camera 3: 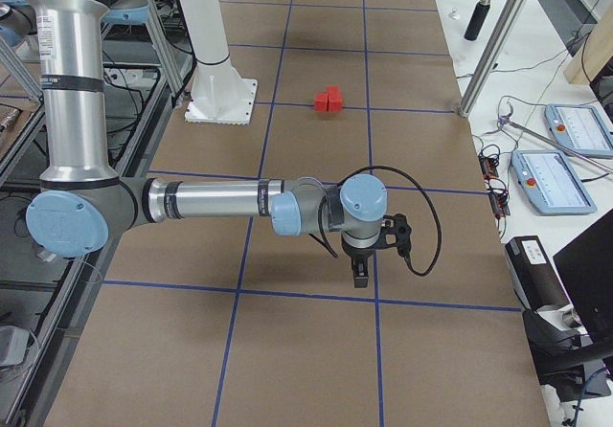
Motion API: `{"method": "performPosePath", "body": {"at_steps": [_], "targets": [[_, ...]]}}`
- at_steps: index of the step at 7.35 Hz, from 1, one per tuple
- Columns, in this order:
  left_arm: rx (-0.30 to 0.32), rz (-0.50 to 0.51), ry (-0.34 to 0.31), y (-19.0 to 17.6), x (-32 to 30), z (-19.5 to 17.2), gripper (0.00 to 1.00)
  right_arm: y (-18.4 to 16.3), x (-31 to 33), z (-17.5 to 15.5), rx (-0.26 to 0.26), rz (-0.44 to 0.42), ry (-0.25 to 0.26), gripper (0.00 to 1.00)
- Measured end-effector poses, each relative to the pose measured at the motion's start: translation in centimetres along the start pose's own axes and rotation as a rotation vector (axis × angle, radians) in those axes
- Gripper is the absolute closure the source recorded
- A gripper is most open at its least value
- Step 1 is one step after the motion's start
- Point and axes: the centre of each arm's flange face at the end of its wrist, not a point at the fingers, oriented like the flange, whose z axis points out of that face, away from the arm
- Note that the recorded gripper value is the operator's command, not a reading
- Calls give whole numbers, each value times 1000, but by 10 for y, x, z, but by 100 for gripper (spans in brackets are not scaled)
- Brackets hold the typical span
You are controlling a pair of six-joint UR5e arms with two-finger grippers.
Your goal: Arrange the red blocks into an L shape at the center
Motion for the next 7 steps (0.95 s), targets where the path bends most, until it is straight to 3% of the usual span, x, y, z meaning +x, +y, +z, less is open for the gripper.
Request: {"method": "performPosePath", "body": {"at_steps": [2, 7], "targets": [[6, -40, 0, 0, 2, -2, 0, 3, -1, 0, 1, -3, -3, 0], [50, -2, 0, -3, 14, -13, 0, 12, -4, 6, 31, -61, -16, 0]]}}
